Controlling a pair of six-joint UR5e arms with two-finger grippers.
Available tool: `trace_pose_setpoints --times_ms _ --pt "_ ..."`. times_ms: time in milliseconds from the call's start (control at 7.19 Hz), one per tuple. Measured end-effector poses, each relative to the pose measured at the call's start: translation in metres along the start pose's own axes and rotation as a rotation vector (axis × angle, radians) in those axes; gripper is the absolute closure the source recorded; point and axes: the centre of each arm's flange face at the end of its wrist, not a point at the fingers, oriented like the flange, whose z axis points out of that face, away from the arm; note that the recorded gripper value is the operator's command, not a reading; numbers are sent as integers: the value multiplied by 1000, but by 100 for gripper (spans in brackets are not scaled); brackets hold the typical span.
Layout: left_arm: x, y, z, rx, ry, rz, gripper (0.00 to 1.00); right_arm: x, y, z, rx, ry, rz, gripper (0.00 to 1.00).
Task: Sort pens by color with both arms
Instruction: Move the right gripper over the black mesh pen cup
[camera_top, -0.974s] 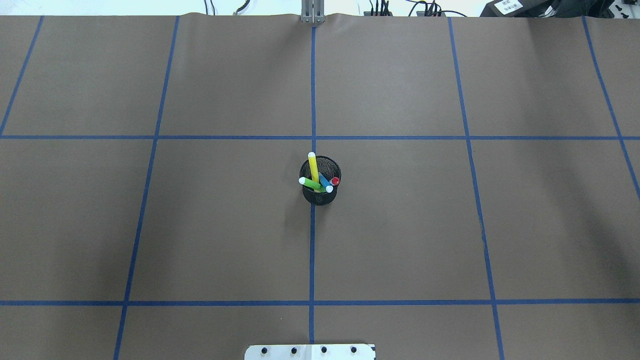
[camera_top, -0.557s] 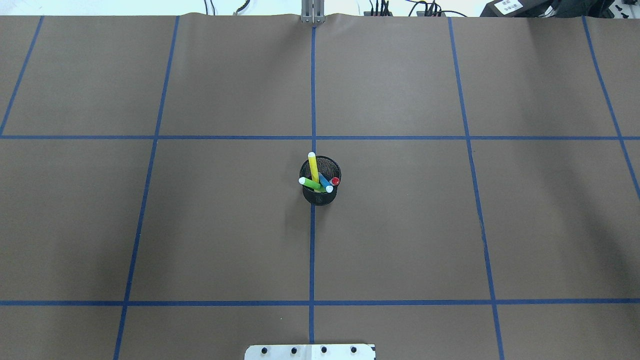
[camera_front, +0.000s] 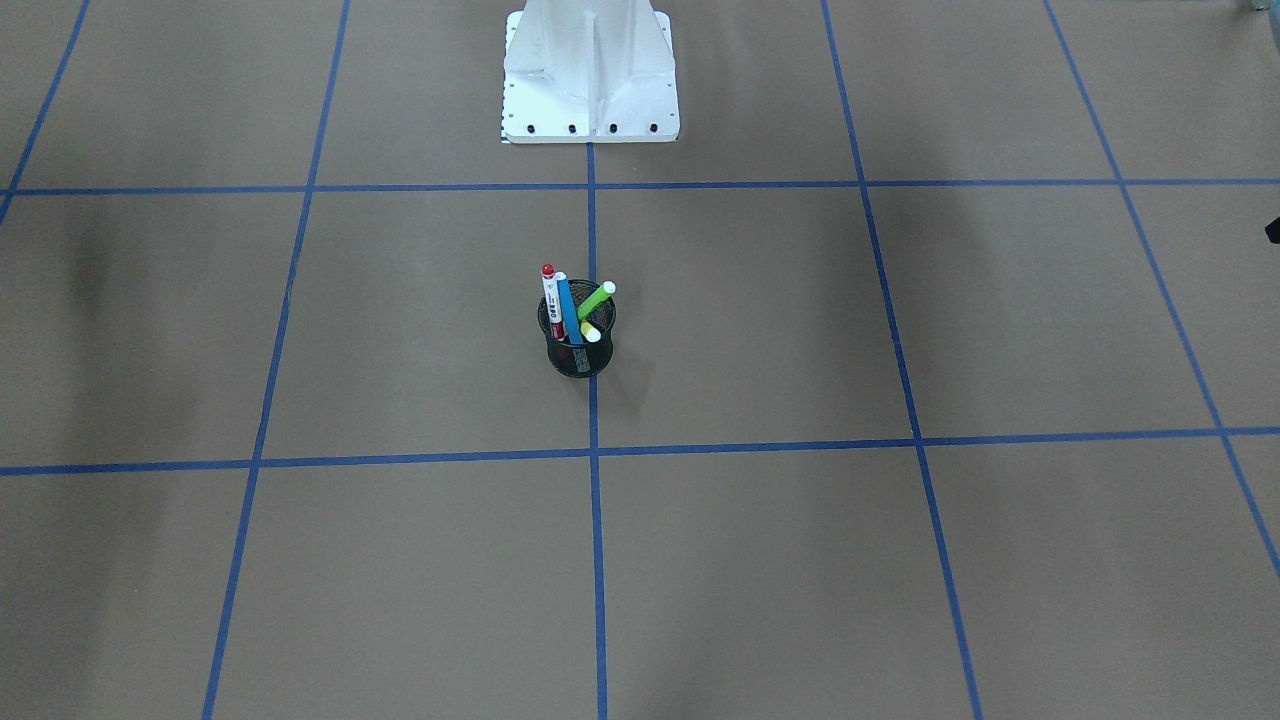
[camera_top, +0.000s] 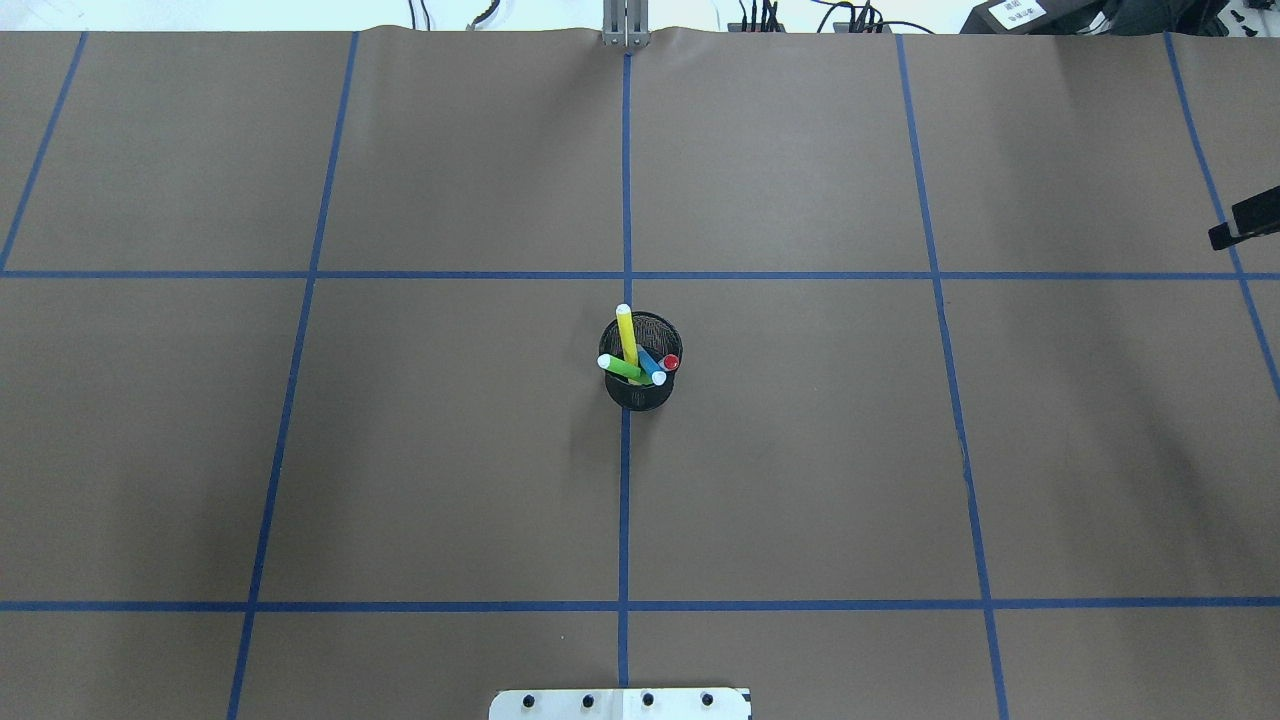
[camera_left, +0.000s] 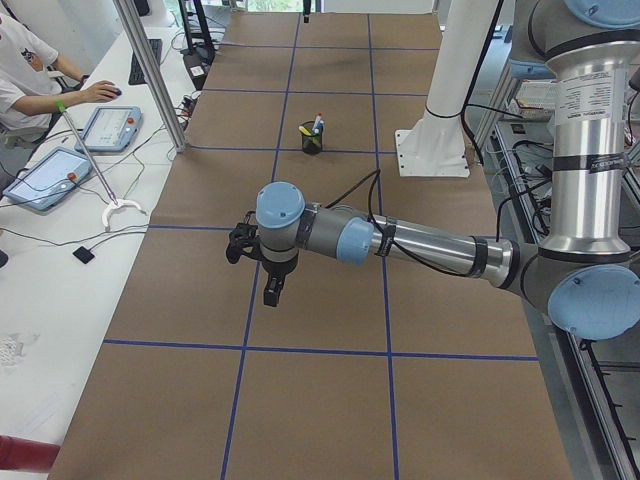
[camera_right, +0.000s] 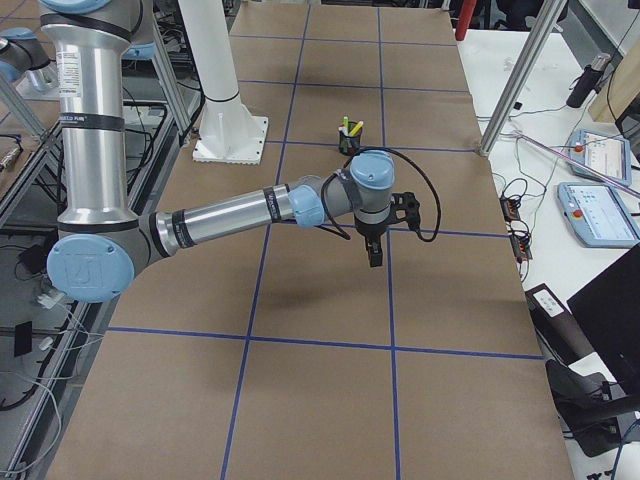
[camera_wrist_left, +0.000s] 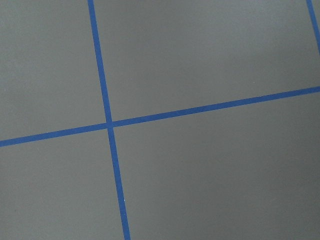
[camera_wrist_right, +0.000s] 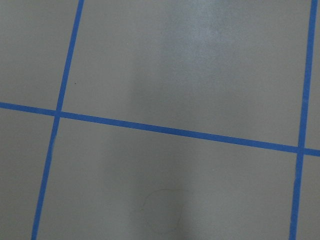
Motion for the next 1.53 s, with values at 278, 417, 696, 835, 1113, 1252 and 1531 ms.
trace_pose_setpoints --times_ms 278,417,696,835,1113,1252,1531 --pt "0 0 1 -2 1 -2 0 -75 -7 17 36 -95 153 1" --pt "-1 0 2 -5 0 -4 0 -122 -8 25 38 -130 233 1" --pt "-2 1 3 -8 1 -6 0 -207 9 41 65 -158 357 1" --pt "-3 1 3 -8 1 -7 0 -265 19 52 80 -190 444 1" --pt "-3 0 4 -9 1 -7 0 -381 55 63 101 -210 570 1" --pt "-3 0 5 -12 2 -8 0 -433 76 64 110 -207 632 1" --pt "-5 1 8 -17 4 -11 0 -496 114 73 106 -224 761 0"
